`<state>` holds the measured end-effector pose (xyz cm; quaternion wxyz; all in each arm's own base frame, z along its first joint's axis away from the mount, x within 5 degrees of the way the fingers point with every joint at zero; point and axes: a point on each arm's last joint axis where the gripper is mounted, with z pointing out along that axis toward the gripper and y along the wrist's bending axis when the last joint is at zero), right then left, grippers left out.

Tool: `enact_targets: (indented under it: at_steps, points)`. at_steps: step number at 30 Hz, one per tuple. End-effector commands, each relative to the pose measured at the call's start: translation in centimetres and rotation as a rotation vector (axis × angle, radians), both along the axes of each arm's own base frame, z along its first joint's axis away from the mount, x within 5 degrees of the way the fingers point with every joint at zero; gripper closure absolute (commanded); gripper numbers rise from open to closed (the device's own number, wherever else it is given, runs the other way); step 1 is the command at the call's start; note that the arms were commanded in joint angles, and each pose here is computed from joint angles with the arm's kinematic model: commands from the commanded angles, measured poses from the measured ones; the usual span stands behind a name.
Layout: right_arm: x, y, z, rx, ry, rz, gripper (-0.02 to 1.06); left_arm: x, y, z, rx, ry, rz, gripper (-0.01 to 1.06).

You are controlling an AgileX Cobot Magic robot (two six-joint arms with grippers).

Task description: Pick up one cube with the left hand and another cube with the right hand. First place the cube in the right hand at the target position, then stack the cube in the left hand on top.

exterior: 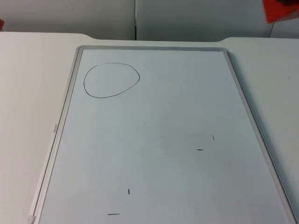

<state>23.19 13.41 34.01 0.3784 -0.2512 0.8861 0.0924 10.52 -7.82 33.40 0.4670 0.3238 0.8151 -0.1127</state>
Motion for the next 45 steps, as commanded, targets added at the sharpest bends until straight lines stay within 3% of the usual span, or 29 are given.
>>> enact_targets:
  at_steps: [1,17,21,25,35,45]
  points:
    - [1.7,1.4,0.2,0.008,-0.02,0.032,1.05,-0.2,-0.2,0.2,-0.038,-0.007,-0.009,0.88]
    - [13.6,13.0,-2.0,-0.103,0.107,0.191,1.05,-0.2,-0.2,0.2,-0.049,0.0,-0.011,0.88]
    - [16.1,15.1,-4.0,-0.134,0.16,0.204,1.05,-0.2,-0.3,0.2,-0.056,0.006,-0.012,0.88]
    - [19.1,17.3,-8.6,-0.171,0.222,0.209,1.05,-0.3,-0.3,0.2,-0.061,0.01,-0.012,0.88]
    - [20.4,20.8,-15.8,-0.221,0.226,0.252,1.05,-0.3,-0.3,0.2,-0.067,0.015,-0.013,0.88]
    - [21.5,21.5,-17.6,-0.191,0.132,0.22,1.05,-0.3,-0.4,0.2,-0.078,0.024,-0.014,0.88]
